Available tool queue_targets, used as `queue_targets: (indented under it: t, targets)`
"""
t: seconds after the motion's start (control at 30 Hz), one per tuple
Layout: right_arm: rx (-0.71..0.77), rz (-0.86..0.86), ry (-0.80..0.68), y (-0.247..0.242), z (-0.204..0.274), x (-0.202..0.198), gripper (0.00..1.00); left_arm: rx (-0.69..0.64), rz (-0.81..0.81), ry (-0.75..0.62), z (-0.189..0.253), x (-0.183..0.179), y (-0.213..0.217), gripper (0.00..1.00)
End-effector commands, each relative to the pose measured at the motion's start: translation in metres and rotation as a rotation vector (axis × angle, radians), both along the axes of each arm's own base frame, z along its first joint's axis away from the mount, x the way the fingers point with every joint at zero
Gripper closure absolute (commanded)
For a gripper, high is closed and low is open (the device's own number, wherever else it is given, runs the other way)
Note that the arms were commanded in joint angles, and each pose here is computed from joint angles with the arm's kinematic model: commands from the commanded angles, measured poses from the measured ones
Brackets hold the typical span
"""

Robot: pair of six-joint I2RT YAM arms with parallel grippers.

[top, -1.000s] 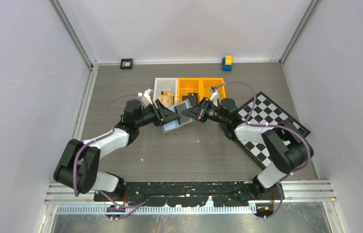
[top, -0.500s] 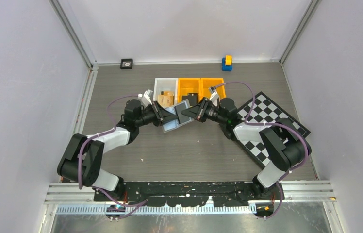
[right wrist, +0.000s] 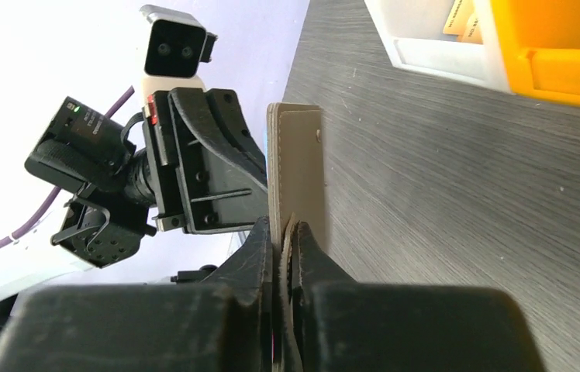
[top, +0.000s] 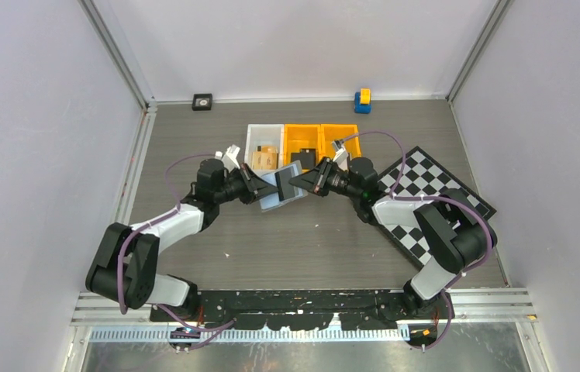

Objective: Take the credit cards out of the card holder
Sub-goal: Remove the credit card from the card holder.

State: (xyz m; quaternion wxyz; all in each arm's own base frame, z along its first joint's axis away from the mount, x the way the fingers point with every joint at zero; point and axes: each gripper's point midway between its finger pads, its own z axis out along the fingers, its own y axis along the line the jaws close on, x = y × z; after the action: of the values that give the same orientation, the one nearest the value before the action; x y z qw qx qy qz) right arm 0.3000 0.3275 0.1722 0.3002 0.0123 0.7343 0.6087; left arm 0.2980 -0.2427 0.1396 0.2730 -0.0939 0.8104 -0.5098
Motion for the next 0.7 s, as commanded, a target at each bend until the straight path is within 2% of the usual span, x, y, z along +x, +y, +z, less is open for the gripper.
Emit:
queue_targets:
  t: [0.0,0.17,0.23,0.4,0.47,0.6,0.67]
  targets:
    - [0.124,0.077,-0.140,0.008,0.060,-0.013,0.99,0.032,0.029,-0.041,0.008,0.009,0.004,0.98]
    - [0.122,0.066,-0.136,0.006,0.059,-0.011,1.00,0.034,0.039,-0.048,0.011,0.009,0.006,0.98]
    - [0.119,0.052,-0.135,0.003,0.058,-0.009,0.99,0.022,0.041,-0.056,0.015,0.008,0.007,0.90]
    - [0.137,0.031,-0.127,-0.003,0.059,-0.006,0.99,-0.041,0.023,-0.091,0.027,0.004,0.004,0.64]
    - [0.155,0.035,-0.127,-0.003,0.062,-0.006,0.99,-0.065,0.008,-0.094,0.030,0.002,0.001,0.58]
    - [0.178,0.049,-0.120,-0.002,0.063,-0.006,0.99,-0.148,-0.059,-0.119,0.043,-0.001,-0.009,0.56]
    - [0.189,0.057,-0.117,-0.001,0.064,-0.006,1.00,-0.184,-0.090,-0.130,0.050,-0.003,-0.014,0.59]
